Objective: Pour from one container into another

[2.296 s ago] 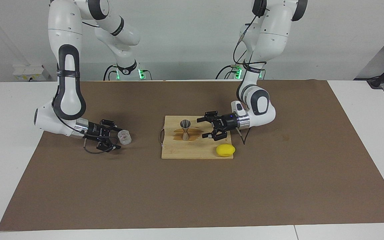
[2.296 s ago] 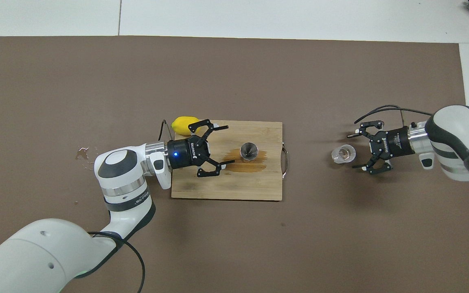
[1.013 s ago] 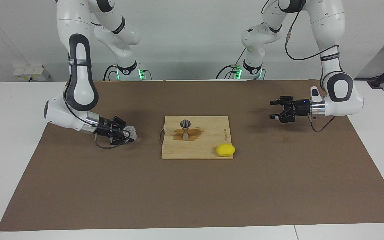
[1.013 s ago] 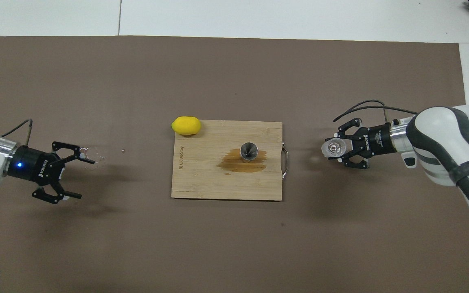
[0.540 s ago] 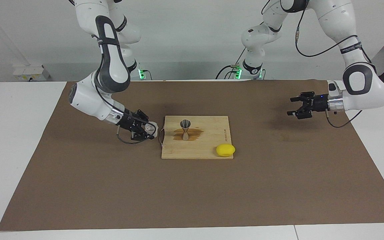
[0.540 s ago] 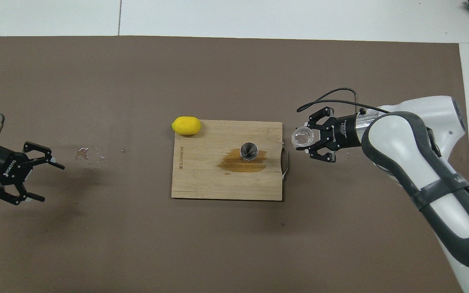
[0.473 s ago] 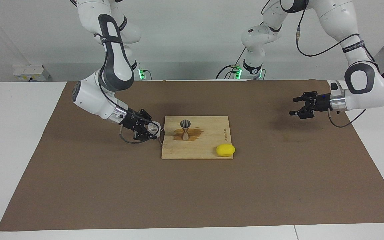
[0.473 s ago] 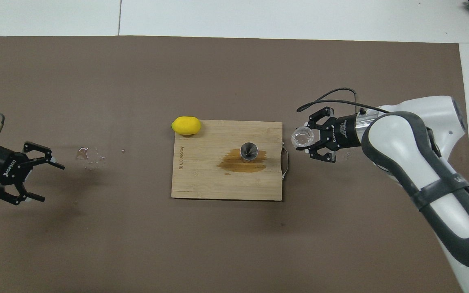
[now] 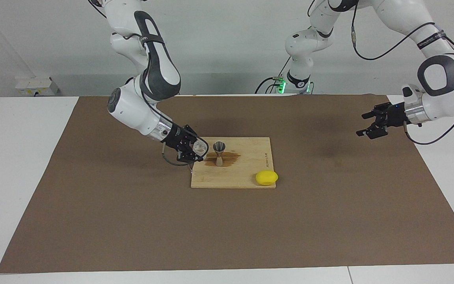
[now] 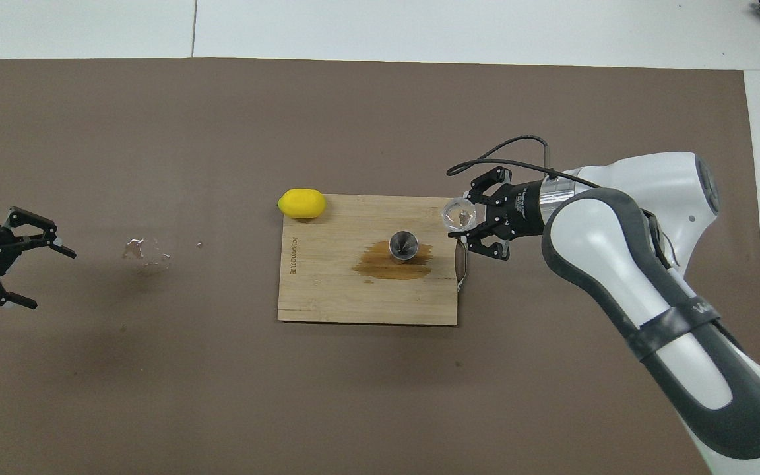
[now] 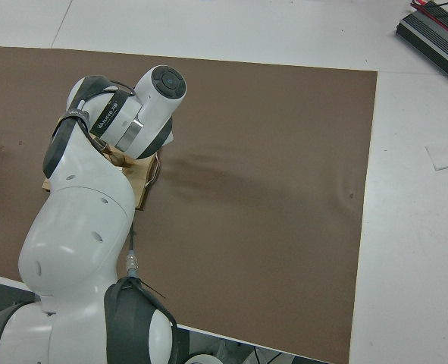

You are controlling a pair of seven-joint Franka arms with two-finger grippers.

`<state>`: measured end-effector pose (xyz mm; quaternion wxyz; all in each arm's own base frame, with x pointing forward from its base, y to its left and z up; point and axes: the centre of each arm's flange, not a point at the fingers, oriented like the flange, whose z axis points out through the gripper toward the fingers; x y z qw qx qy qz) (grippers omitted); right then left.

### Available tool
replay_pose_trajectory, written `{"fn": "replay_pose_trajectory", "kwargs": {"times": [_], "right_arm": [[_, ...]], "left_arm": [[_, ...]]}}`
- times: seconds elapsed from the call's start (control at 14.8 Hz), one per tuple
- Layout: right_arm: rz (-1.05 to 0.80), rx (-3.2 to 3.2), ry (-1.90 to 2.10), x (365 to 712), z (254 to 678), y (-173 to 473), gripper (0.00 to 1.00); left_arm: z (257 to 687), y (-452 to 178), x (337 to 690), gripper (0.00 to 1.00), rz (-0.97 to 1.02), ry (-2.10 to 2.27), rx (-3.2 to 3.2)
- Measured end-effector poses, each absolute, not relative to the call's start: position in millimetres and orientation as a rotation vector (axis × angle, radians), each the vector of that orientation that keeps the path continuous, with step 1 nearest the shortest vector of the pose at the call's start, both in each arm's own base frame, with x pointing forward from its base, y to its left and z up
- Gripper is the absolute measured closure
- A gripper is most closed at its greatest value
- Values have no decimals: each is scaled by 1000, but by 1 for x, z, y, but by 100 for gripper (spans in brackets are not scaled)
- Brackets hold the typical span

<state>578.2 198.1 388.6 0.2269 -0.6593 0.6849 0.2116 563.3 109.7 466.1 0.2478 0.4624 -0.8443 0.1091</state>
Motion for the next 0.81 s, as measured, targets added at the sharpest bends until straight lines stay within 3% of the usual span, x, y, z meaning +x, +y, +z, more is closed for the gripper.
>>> {"fn": "replay_pose_trajectory", "kwargs": {"times": [0.81], "right_arm": [[238,-2179,1856,569,403,246,49]], "left_arm": [[617,9,551,0,91,-2190,1941]]}}
